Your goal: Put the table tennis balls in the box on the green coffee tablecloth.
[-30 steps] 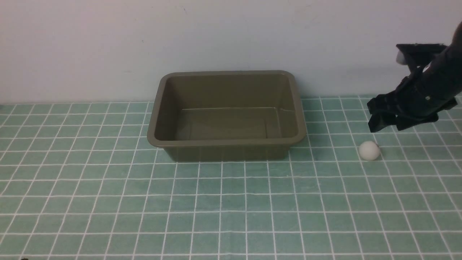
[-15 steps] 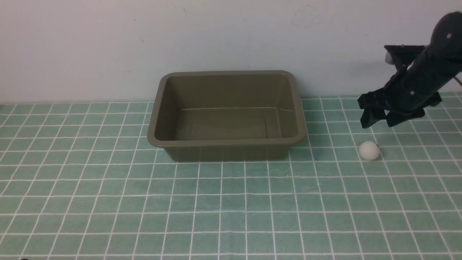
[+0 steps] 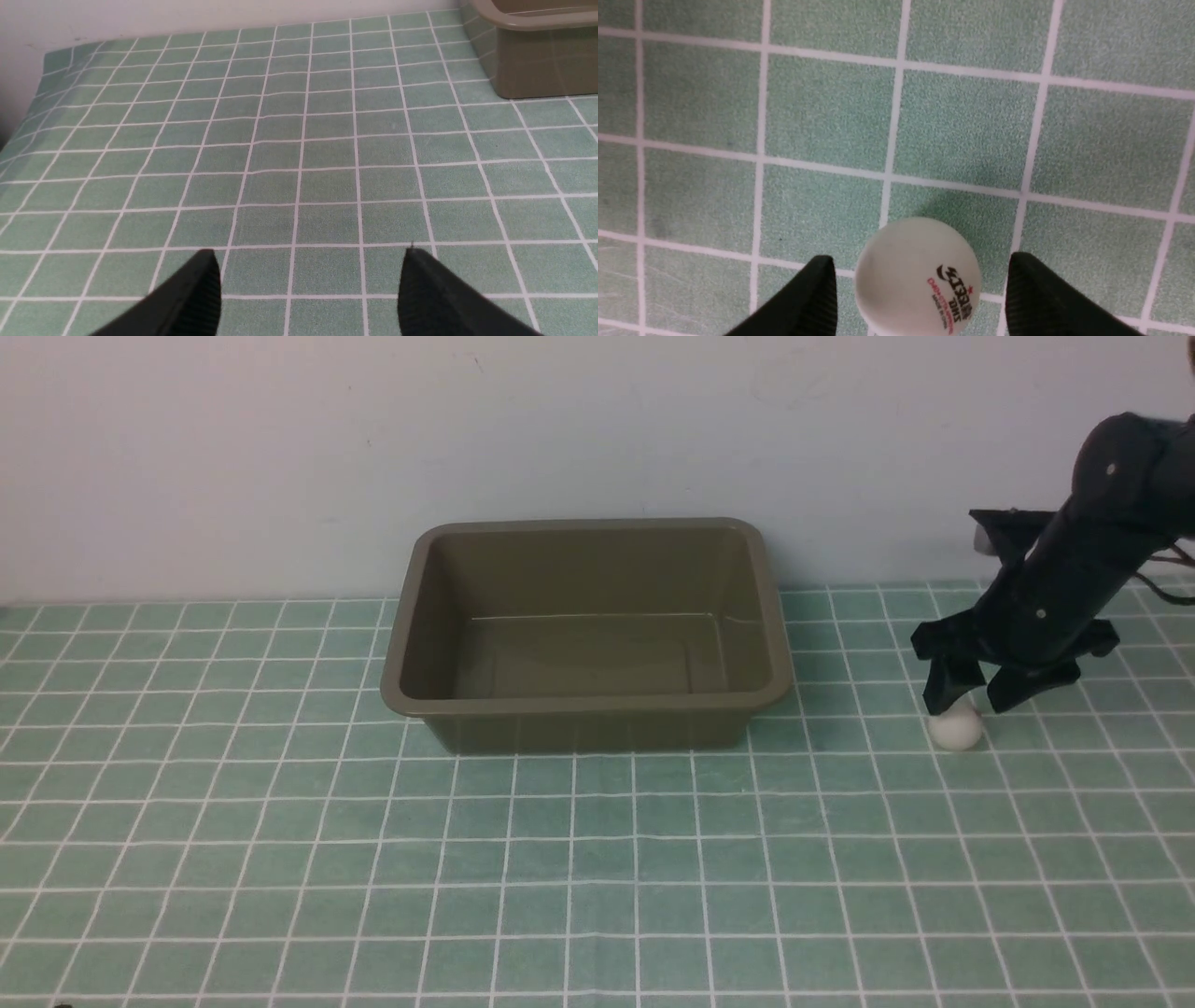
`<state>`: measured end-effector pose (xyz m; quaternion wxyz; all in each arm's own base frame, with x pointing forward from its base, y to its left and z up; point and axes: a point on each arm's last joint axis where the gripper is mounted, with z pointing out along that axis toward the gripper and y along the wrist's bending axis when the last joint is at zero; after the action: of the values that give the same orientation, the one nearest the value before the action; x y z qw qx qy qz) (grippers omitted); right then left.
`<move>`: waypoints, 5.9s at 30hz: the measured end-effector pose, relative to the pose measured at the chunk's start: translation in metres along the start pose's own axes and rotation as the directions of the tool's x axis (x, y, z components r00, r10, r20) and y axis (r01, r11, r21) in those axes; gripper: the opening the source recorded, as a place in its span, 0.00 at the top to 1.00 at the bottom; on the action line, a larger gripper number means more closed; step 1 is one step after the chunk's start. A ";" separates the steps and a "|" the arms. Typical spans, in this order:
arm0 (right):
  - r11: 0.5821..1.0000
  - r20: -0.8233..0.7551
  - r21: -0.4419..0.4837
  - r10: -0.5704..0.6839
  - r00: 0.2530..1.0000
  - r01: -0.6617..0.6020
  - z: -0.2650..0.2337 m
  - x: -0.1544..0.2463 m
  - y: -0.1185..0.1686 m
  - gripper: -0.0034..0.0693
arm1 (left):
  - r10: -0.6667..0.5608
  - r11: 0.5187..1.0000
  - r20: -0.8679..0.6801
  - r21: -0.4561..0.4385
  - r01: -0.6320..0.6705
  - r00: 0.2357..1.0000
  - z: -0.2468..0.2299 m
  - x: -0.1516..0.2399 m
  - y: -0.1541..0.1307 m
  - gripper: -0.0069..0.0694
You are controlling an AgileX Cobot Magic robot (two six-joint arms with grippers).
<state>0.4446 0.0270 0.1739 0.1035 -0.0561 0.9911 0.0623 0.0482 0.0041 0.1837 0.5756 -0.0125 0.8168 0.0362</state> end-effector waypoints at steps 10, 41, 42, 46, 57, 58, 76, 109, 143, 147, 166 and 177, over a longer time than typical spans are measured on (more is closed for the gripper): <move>1.000 -0.028 -0.002 0.003 1.000 -0.003 0.012 0.001 -0.001 0.35 | 0.000 1.000 0.000 0.000 0.000 1.000 0.000 0.000 0.000 0.31; 0.979 0.337 -0.181 -0.025 0.941 0.091 -0.114 -0.070 0.053 0.45 | 0.000 1.000 0.000 0.000 0.000 1.000 0.000 0.000 0.000 0.31; 0.974 0.352 -0.187 -0.052 0.934 0.125 -0.119 -0.071 0.068 0.45 | 0.000 1.000 0.000 0.000 0.000 1.000 0.000 0.000 0.000 0.31; 0.950 0.355 -0.178 -0.182 0.917 0.257 -0.120 -0.063 0.130 0.45 | 0.000 1.000 0.000 0.000 0.000 1.000 0.000 0.000 0.000 0.31; 0.922 0.299 -0.028 -0.360 0.884 0.385 -0.102 -0.042 0.202 0.45 | 0.000 1.000 0.000 0.000 0.000 1.000 0.000 0.000 0.000 0.31; 0.923 0.284 -0.031 -0.360 0.889 0.383 -0.093 -0.043 0.203 0.45 | 0.000 1.000 0.000 0.000 0.000 1.000 0.000 0.000 0.000 0.31; 0.926 0.154 -0.032 -0.366 0.918 0.375 -0.023 -0.046 0.201 0.45 | 0.000 1.000 0.000 0.000 0.000 1.000 0.000 0.000 0.000 0.31; 0.910 0.166 -0.074 -0.392 0.905 0.407 -0.017 -0.046 0.205 0.28 | 0.000 1.000 0.000 0.000 0.000 1.000 0.000 0.000 0.000 0.31; 0.984 0.592 0.096 -0.179 0.785 0.152 -0.324 0.074 0.076 0.30 | 0.000 1.000 0.000 0.000 0.000 1.000 0.000 0.000 0.000 0.31; 0.983 0.619 0.100 -0.182 0.764 0.153 -0.344 0.115 0.076 0.39 | 0.000 1.000 0.000 0.000 0.000 1.000 0.000 0.000 0.000 0.31; 0.978 0.716 0.006 -0.150 0.682 0.209 -0.355 0.286 0.080 0.81 | 0.000 1.000 0.000 0.000 0.000 1.000 0.000 0.000 0.000 0.31; 0.975 0.637 -0.056 -0.132 0.760 0.216 -0.319 0.291 0.080 0.89 | 0.000 1.000 0.000 0.000 0.000 1.000 0.000 0.000 0.000 0.31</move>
<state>0.0887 0.0344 0.4307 0.4301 -0.1301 0.8839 0.1297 0.0482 0.0041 0.1837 0.5756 -0.0125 0.8168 0.0362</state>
